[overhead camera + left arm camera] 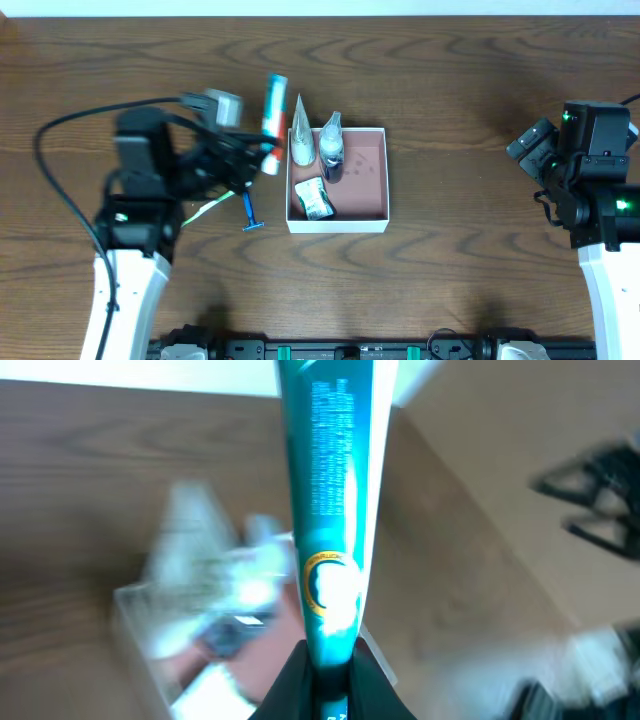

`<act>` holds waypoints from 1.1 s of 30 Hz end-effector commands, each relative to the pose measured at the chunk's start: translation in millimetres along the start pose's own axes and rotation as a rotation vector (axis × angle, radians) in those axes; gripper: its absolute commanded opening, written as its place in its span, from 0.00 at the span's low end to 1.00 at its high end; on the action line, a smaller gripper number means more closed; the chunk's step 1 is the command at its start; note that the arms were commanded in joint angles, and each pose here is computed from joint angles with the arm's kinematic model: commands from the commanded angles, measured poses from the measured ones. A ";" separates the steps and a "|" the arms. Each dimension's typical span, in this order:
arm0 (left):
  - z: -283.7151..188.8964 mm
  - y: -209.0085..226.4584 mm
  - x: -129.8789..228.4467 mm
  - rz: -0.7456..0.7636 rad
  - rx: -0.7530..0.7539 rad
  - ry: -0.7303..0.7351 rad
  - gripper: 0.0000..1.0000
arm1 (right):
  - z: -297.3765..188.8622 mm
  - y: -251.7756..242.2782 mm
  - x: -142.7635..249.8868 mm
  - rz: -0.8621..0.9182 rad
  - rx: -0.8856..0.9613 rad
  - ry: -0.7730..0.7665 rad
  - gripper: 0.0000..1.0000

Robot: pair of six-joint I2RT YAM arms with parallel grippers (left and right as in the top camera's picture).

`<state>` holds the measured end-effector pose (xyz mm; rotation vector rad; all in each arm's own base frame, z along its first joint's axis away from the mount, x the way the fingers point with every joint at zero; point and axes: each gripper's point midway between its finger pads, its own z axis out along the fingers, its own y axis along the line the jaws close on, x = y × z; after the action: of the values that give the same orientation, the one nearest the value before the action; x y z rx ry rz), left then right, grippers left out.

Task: Pack container
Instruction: 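Lift the toothpaste tube and carry it over the box with the left gripper, then lower the toothpaste tube into the box's right side and release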

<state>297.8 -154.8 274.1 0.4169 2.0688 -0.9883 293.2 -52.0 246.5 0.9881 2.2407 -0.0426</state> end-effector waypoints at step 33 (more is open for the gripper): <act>181.2 31.8 134.8 0.006 -0.635 0.207 0.05 | -1.6 -0.8 -3.6 -0.007 0.003 -0.011 0.99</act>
<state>314.5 -279.2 82.6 0.3104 2.4318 -0.2601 293.2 -52.0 246.5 0.9881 2.2407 -0.0426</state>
